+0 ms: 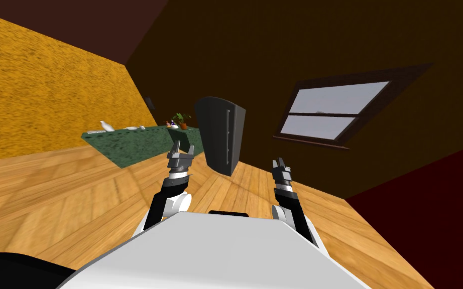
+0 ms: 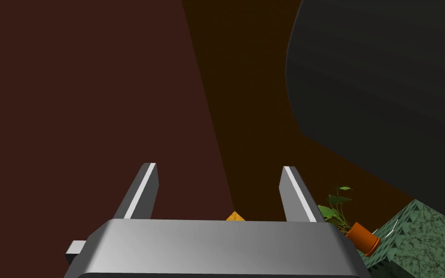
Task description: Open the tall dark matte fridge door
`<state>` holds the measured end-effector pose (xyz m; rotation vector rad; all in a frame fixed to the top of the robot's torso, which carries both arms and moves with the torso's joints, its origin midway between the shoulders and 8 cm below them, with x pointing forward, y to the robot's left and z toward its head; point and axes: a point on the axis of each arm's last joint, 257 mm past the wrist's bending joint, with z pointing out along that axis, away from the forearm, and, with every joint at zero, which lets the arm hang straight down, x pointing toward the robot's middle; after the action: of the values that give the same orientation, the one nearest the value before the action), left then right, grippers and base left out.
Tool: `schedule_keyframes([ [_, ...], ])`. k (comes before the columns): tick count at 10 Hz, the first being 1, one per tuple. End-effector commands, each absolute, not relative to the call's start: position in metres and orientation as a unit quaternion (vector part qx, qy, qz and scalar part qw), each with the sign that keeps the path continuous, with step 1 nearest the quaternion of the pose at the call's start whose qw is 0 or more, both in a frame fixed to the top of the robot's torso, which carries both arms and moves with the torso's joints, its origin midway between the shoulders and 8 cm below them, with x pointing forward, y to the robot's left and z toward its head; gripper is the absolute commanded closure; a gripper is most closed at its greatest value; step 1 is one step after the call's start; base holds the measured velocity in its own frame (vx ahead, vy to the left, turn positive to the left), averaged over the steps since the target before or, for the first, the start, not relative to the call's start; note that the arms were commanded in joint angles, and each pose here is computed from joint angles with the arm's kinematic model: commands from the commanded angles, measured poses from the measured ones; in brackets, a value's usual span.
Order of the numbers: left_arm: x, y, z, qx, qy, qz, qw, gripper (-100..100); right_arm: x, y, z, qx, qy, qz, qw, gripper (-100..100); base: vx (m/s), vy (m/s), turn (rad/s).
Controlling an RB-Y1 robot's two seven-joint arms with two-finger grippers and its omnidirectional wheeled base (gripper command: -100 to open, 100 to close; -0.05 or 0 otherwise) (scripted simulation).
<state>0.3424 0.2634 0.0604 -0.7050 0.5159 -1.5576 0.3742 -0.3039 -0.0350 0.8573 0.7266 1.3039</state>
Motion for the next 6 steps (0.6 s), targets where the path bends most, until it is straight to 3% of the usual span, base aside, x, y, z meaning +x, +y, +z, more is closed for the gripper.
schedule_keyframes([
  [1, 0.342, 0.263, 0.060, -0.307, 0.225, -0.679, 0.627, 0, 0.374, -0.304, -0.035, 0.378, 0.320, 0.574, 0.652, 0, 0.000, 0.000, 0.000],
  [2, 0.342, 0.263, 0.060, -0.307, 0.225, -0.679, 0.627, 0, 0.374, -0.304, -0.035, 0.378, 0.320, 0.574, 0.652, 0, 0.000, 0.000, 0.000],
  [3, 0.354, 0.258, 0.054, -0.305, 0.244, -0.683, 0.617, -100, 0.374, -0.304, -0.035, 0.378, 0.320, 0.574, 0.652, 0, 0.021, -0.037, 0.024],
  [6, 0.378, 0.253, 0.041, -0.310, 0.272, -0.689, 0.596, -100, 0.374, -0.304, -0.035, 0.378, 0.320, 0.574, 0.652, 0, 0.060, -0.088, 0.033],
])
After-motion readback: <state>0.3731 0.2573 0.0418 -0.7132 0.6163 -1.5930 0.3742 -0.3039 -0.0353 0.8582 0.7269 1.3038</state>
